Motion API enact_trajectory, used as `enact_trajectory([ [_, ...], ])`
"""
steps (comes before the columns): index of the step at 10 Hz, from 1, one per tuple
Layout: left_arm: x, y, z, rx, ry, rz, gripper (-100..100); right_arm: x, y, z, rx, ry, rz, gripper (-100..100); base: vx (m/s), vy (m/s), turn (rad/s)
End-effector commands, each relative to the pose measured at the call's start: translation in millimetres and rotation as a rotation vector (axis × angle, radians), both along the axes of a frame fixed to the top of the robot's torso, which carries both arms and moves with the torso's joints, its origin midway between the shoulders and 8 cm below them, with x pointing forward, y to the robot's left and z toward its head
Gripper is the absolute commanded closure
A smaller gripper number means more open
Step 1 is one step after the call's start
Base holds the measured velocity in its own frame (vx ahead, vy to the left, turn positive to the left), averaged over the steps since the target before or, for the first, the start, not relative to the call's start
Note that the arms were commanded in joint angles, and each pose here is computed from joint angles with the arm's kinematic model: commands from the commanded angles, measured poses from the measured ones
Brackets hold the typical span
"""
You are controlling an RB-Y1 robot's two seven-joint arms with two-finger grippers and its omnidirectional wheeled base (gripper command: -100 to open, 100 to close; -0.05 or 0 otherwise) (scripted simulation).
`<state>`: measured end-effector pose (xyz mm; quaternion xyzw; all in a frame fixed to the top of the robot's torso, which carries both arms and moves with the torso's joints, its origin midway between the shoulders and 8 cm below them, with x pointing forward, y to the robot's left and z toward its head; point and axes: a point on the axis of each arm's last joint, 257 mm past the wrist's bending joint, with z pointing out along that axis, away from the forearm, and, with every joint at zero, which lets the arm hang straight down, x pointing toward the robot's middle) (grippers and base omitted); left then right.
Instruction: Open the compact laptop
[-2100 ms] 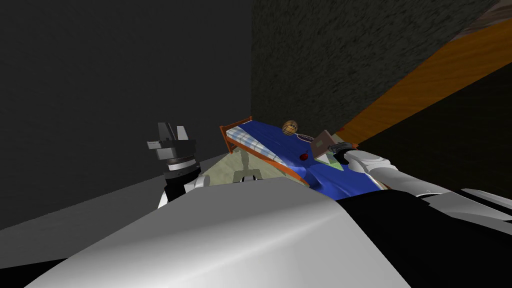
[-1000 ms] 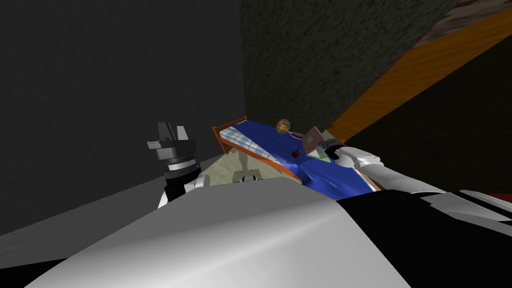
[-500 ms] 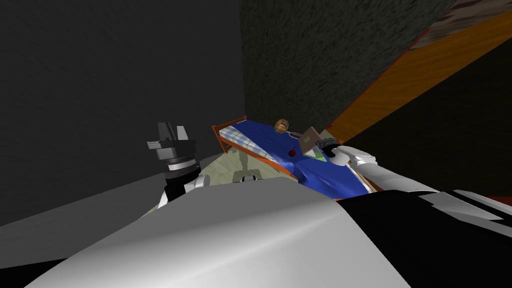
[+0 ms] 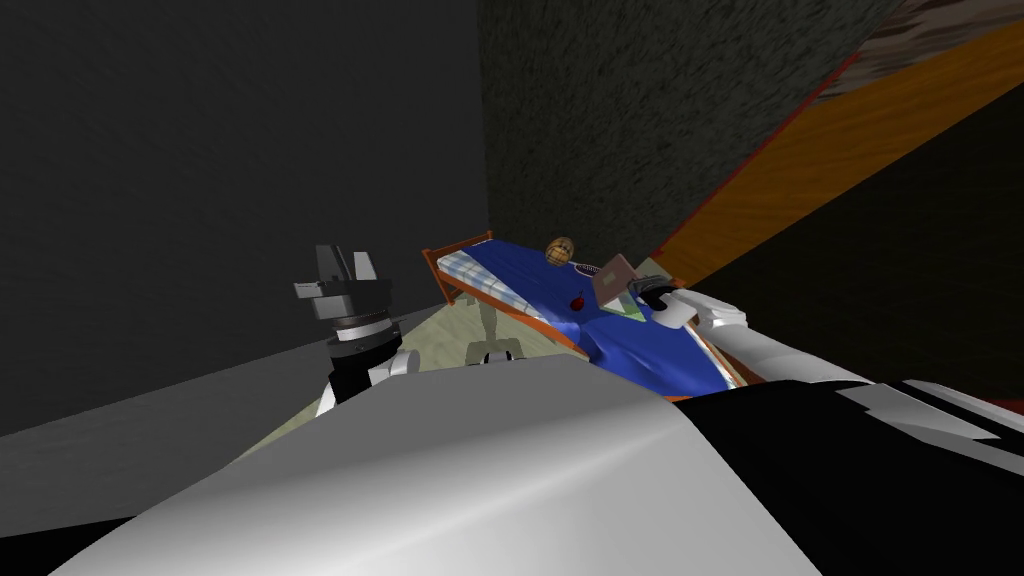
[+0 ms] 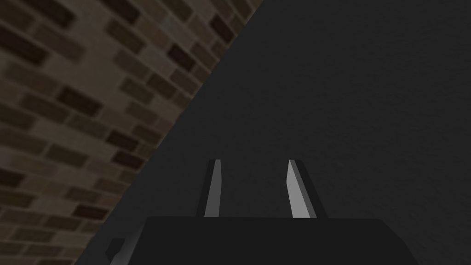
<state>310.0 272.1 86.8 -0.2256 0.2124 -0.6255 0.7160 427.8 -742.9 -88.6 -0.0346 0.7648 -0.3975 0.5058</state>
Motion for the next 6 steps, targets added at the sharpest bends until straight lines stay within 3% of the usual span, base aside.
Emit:
enact_trajectory([
  [1,0.0,0.0,0.0,0.000,0.000,0.000,0,2.6,10,-10.0,0.056,-0.008,-0.006,100,-0.046,-0.085,0.020],
  [2,0.0,0.0,0.0,0.000,0.000,0.000,0,4.8,7,-1.5,0.036,-0.014,-0.001,100,-0.017,-0.032,0.007],
  [3,0.0,0.0,0.0,0.000,0.000,0.000,0,7.1,9,-9.8,0.103,-0.061,-0.005,100,-0.055,-0.063,0.009],
  [6,0.0,0.0,0.0,0.000,0.000,0.000,0,10.5,12,-25.3,0.202,-0.127,-0.009,100,-0.085,-0.103,0.024],
])
